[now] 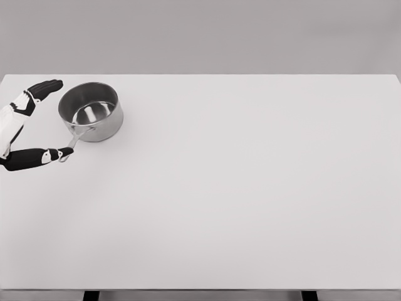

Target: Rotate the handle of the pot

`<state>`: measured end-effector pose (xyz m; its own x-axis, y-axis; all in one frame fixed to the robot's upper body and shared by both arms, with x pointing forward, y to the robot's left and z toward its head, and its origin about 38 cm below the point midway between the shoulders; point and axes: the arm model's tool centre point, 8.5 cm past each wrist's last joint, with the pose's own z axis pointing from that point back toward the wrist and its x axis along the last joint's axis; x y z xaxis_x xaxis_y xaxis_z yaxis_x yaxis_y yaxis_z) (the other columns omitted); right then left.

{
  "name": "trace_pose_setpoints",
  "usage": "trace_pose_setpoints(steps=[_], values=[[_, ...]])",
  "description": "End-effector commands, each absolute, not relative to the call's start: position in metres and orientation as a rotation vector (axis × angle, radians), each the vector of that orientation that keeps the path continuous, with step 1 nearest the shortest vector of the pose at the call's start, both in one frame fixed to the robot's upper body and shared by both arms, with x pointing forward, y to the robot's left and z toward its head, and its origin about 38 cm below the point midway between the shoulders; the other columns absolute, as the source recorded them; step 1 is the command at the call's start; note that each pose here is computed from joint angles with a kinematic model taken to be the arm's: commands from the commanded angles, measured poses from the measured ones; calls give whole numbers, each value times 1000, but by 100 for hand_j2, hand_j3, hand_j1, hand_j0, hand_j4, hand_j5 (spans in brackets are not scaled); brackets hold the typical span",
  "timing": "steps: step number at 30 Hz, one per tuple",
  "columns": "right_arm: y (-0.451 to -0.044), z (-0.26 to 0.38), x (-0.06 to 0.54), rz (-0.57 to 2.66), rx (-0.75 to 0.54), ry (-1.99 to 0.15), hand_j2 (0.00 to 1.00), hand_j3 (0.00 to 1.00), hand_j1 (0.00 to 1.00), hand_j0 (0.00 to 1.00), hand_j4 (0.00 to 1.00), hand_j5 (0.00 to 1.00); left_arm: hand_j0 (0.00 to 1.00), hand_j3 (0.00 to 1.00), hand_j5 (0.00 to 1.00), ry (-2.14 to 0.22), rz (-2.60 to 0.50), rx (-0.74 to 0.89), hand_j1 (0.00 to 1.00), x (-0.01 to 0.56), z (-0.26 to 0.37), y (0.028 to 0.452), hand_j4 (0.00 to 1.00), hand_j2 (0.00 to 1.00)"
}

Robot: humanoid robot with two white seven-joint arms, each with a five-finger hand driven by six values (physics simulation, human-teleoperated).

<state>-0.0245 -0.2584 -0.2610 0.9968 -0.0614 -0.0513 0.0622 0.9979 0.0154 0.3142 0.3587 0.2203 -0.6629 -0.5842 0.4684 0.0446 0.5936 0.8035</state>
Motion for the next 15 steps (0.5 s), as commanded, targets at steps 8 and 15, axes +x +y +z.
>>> trace_pose_setpoints(steps=[8,15], values=[[-258,-261,-25,-62,17,51,100,100,100,100,100,100,100,100,100,-2074,-1070,420,100,314,220,358,100,100],[-258,-261,-25,-62,17,51,100,100,100,100,100,100,100,100,100,-2022,-1341,362,100,333,244,341,100,100]])
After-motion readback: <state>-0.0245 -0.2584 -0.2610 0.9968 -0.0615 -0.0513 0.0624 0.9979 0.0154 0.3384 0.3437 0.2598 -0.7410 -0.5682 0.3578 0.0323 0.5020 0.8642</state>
